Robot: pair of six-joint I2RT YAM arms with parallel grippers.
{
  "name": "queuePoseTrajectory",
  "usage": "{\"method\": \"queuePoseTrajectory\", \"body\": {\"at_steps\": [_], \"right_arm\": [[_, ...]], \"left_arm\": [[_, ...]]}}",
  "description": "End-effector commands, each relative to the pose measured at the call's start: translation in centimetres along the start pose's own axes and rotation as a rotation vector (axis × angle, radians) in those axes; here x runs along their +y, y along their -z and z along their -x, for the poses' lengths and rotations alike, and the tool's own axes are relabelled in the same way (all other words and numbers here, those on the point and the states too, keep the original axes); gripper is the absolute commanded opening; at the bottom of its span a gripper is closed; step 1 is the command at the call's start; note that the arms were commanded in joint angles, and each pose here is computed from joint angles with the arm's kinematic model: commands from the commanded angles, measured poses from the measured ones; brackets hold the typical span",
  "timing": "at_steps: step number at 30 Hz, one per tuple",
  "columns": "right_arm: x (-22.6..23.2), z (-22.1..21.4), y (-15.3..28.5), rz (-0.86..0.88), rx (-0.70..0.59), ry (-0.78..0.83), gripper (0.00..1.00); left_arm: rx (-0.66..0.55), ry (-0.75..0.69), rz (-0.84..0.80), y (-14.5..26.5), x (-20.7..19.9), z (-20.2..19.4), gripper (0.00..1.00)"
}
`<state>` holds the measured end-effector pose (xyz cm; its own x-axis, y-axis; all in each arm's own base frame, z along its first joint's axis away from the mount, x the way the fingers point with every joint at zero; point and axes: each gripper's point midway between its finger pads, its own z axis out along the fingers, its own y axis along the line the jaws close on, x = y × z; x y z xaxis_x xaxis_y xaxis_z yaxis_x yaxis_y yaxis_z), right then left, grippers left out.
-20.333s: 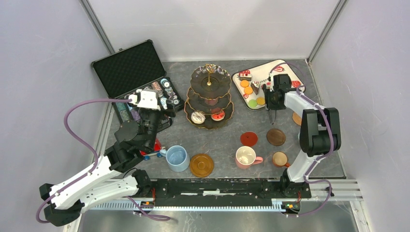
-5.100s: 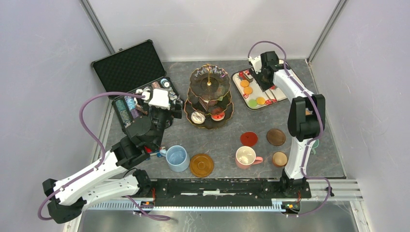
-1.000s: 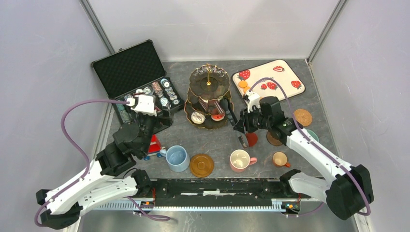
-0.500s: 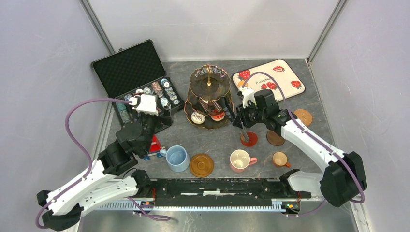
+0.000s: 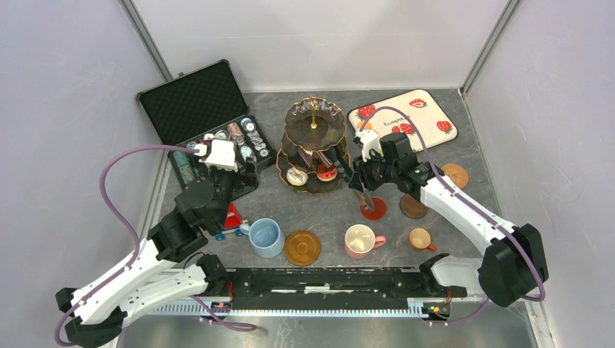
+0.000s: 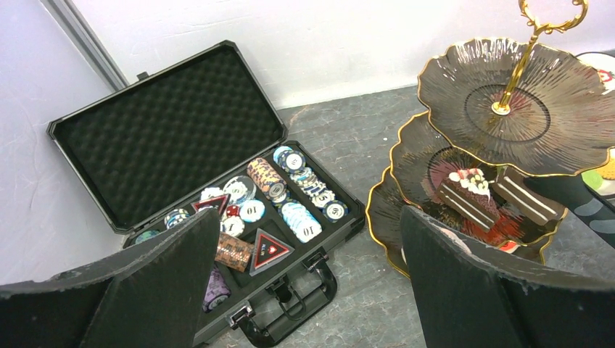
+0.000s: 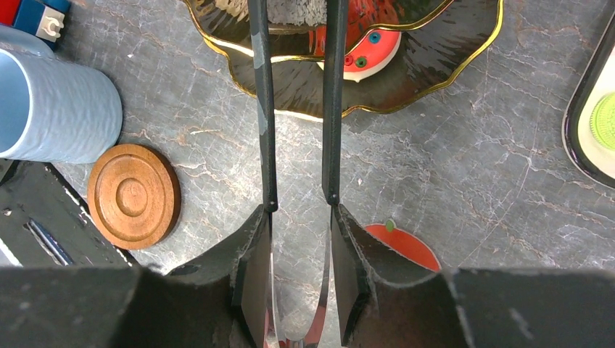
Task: Serve the afternoon tea
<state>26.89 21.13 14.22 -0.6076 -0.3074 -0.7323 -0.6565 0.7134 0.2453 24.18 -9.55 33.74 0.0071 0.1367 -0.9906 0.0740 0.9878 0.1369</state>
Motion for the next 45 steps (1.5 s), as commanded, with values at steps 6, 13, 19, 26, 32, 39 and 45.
{"method": "queuePoseTrajectory", "body": {"at_steps": [6, 13, 19, 26, 32, 39, 45], "right_arm": [[0.5, 1.8, 0.0, 0.024, -0.059, 0.053, 0.43], [0.3, 2.4, 0.9, -0.004, -0.089, 0.074, 0.42], [-0.6, 2.0, 2.0, -0.063, -0.084, 0.132, 0.43], [-1.9, 0.7, 3.1, -0.143, -0.041, 0.163, 0.42], [-3.9, -0.4, 5.1, -0.267, -0.020, 0.156, 0.42], [-8.7, -0.7, 8.1, -0.506, -0.022, 0.070, 0.43], [-14.3, 1.3, 8.0, -0.646, 0.024, -0.037, 0.43]], "left_arm": [[-0.014, 0.057, -0.013, -0.2, -0.4, 0.5, 1.00], [-0.012, 0.059, -0.014, -0.2, -0.4, 0.4, 1.00], [-0.013, 0.064, -0.013, -0.2, -0.3, 0.4, 1.00], [-0.014, 0.068, -0.014, -0.1, -0.2, 0.4, 1.00], [-0.015, 0.073, -0.018, -0.1, -0.3, 0.5, 1.00], [-0.020, 0.085, -0.033, 0.0, -0.5, 0.6, 1.00], [-0.030, 0.106, -0.053, 0.2, -0.6, 0.9, 1.00]]}}
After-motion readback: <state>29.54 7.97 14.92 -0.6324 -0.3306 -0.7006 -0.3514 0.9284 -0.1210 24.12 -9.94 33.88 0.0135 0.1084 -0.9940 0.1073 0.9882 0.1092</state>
